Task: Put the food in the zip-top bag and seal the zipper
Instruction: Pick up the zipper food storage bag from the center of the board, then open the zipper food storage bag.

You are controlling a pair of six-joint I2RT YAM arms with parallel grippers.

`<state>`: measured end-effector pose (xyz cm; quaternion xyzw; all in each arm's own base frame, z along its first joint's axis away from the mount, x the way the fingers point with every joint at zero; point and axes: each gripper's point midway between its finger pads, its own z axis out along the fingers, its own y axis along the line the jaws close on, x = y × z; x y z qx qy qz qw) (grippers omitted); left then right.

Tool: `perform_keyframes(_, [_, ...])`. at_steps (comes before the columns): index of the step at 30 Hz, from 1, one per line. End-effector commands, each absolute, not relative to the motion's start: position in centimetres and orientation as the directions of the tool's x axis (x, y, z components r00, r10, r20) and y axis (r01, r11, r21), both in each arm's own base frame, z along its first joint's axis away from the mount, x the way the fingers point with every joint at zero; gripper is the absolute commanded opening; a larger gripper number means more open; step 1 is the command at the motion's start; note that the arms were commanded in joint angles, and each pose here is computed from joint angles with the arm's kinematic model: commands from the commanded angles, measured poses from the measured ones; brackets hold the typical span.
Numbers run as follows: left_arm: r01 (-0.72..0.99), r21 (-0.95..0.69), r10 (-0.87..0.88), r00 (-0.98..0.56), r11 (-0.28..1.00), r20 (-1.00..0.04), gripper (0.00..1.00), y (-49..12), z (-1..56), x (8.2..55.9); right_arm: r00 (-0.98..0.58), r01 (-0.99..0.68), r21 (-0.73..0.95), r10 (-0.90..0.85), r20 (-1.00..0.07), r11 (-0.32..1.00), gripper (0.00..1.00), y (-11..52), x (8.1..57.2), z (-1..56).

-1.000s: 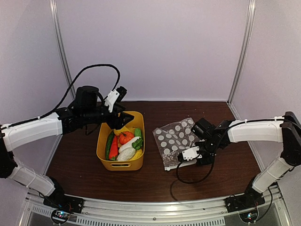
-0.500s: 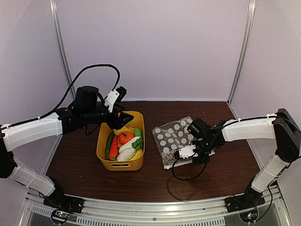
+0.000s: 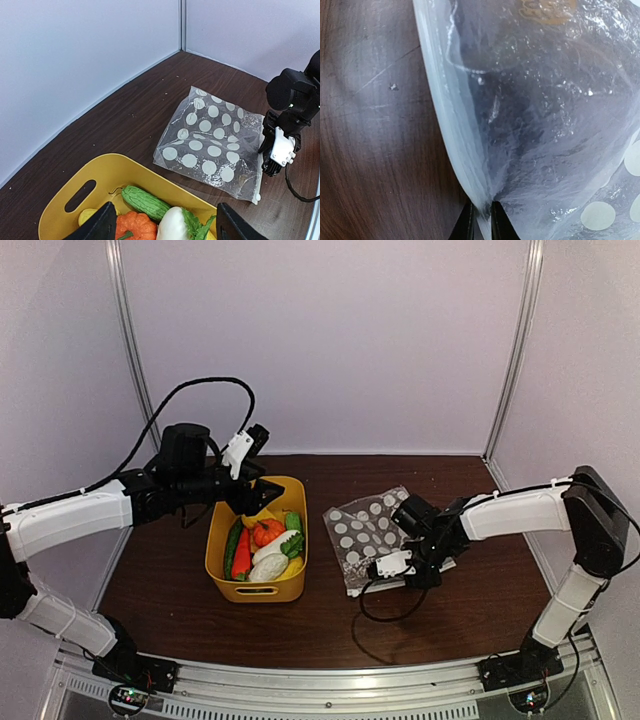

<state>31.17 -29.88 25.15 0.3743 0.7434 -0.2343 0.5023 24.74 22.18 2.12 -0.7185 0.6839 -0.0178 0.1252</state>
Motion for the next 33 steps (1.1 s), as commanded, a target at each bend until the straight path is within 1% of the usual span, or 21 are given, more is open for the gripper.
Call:
perform_keyframes(1, [0.79, 0.051, 0.292, -0.164, 0.61, -0.942, 0.7, -29.8, 26.7, 31.1, 0.022, -0.972, -0.234, -0.986, -0.165, 0.018, 0.03, 23.0, 26.1, 3.0])
perform_keyframes(2, [0.79, 0.053, 0.291, -0.162, 0.61, -0.943, 0.7, -29.8, 26.8, 31.1, 0.015, -0.971, -0.236, -0.985, -0.169, 0.026, 0.0, 23.0, 26.3, 3.3])
perform_keyframes(5, [0.788, 0.053, 0.288, -0.16, 0.613, -0.944, 0.7, -29.8, 26.9, 31.1, -0.001, -0.968, -0.247, -0.98, -0.199, 0.052, 0.0, 23.1, 26.6, 5.2])
perform_keyframes(9, [0.796, 0.051, 0.284, -0.155, 0.603, -0.946, 0.7, -30.0, 27.1, 31.1, -0.016, -0.965, -0.246, -0.958, -0.288, 0.09, 0.0, 23.7, 26.4, 9.4])
perform_keyframes(12, [0.801, 0.034, 0.27, -0.16, 0.597, -0.949, 0.69, -30.2, 27.3, 31.0, -0.058, -0.958, -0.244, -0.938, -0.343, 0.148, 0.0, 23.7, 26.8, 12.4])
perform_keyframes(16, [0.798, -0.027, 0.192, -0.178, 0.602, -0.965, 0.69, -30.6, 28.5, 30.9, -0.183, -0.932, -0.202, -0.872, -0.453, 0.301, 0.0, 23.0, 28.7, 15.4])
perform_keyframes(19, [0.786, -0.072, 0.122, -0.184, 0.614, -0.975, 0.7, -30.6, 29.9, 30.7, -0.304, -0.885, -0.13, -0.768, -0.564, 0.446, 0.0, 21.9, 30.7, 17.5])
perform_keyframes(21, [0.775, -0.09, 0.081, -0.179, 0.626, -0.98, 0.71, -31.1, 30.6, 30.4, -0.361, -0.856, -0.063, -0.681, -0.637, 0.513, 0.0, 21.7, 31.7, 19.1])
perform_keyframes(24, [0.763, -0.105, 0.055, -0.181, 0.638, -0.982, 0.74, -32.7, 31.2, 30.1, -0.406, -0.803, -0.03, -0.583, -0.704, 0.595, 0.0, 21.0, 33.2, 21.6])
perform_keyframes(26, [0.746, -0.162, 0.023, -0.232, 0.646, -0.973, 0.74, -34.3, 31.0, 30.2, -0.411, -0.769, -0.035, -0.536, -0.737, 0.638, 0.0, 20.7, 34.2, 23.2])
perform_keyframes(30, [0.728, -0.238, -0.027, -0.289, 0.643, -0.957, 0.75, -38.5, 30.4, 30.1, -0.415, -0.724, -0.018, -0.456, -0.787, 0.69, 0.0, 20.9, 35.4, 25.4])
perform_keyframes(33, [0.739, -0.291, -0.084, -0.304, 0.608, -0.949, 0.78, -41.8, 31.3, 29.8, -0.436, -0.706, 0.024, -0.408, -0.802, 0.708, 0.0, 21.3, 35.9, 26.2])
